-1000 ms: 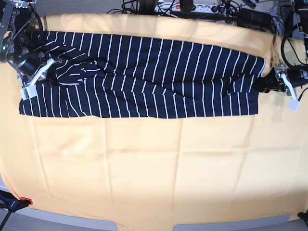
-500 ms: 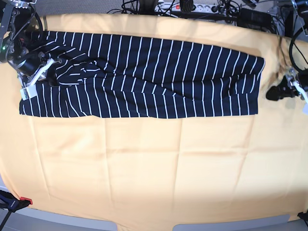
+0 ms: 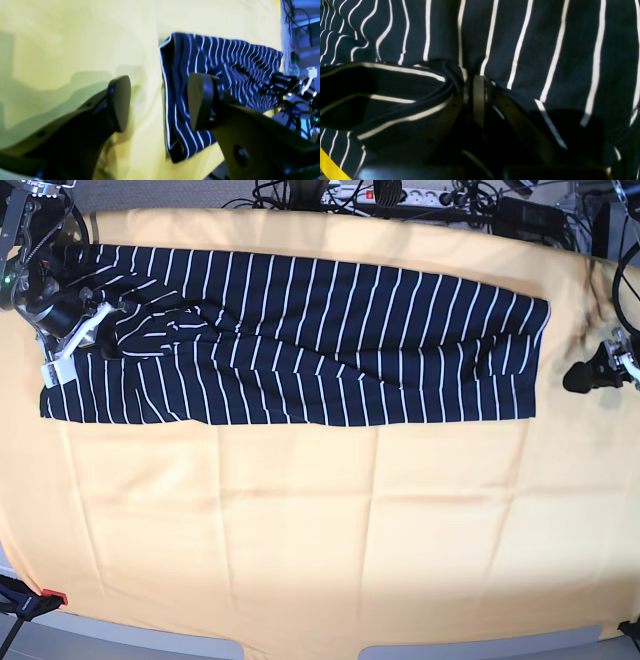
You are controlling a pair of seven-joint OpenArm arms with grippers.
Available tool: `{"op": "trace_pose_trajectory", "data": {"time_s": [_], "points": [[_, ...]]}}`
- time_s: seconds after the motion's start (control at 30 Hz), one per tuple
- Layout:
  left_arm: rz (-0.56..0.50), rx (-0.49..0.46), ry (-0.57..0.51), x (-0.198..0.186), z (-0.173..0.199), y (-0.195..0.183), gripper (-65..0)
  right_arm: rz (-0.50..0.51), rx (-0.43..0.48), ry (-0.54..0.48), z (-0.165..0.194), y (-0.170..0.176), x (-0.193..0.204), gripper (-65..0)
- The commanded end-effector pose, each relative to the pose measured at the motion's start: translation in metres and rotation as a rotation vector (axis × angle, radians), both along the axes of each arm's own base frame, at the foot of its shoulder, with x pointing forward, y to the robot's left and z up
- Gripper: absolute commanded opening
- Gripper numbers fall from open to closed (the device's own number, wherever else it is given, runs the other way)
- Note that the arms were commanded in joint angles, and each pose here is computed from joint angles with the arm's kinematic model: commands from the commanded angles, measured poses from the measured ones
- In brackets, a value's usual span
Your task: Fold the T-shirt properly
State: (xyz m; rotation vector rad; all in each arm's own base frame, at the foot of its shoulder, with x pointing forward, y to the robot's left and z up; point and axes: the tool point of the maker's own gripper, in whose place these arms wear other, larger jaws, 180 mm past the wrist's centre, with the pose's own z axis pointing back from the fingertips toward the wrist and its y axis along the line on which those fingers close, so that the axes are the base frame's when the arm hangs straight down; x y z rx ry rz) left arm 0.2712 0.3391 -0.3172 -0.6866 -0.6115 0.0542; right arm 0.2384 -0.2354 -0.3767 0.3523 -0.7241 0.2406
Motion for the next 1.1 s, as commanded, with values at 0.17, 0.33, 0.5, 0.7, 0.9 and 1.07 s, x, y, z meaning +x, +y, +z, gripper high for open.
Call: {"op": "trace_pose_trajectory", "data": {"time_s": [0.17,0.33,0.5,0.7,0.9,1.07], "points": [[-0.072,0.017,0.034,-0.003,-0.001,-0.009,-27.1,0.01,-0.015,-0.025,0.009,-0.004,0.005,-65.0],[-0.116,-0.015,0.078,-0.009,-0.018,-0.03,-27.3,0.009,-0.01,-0.031,0.01,-0.003,0.006,-65.0],[-0.145,-0.068,0.102,-0.014,-0.034,-0.055,-27.4,0.009,-0.011,-0.03,0.009,-0.003,0.005,-65.0],[-0.188,-0.085,0.147,-0.022,-0.048,-0.072,-27.5,0.009,-0.01,-0.031,0.01,-0.003,0.006,-65.0],[-0.198,-0.084,0.159,-0.025,-0.05,-0.074,-27.7,0.009,-0.01,-0.031,0.01,-0.003,0.006,-65.0],[-0.235,-0.081,0.176,-0.029,-0.055,-0.082,-29.1,0.008,-0.008,-0.036,0.01,-0.003,0.006,-65.0]]}}
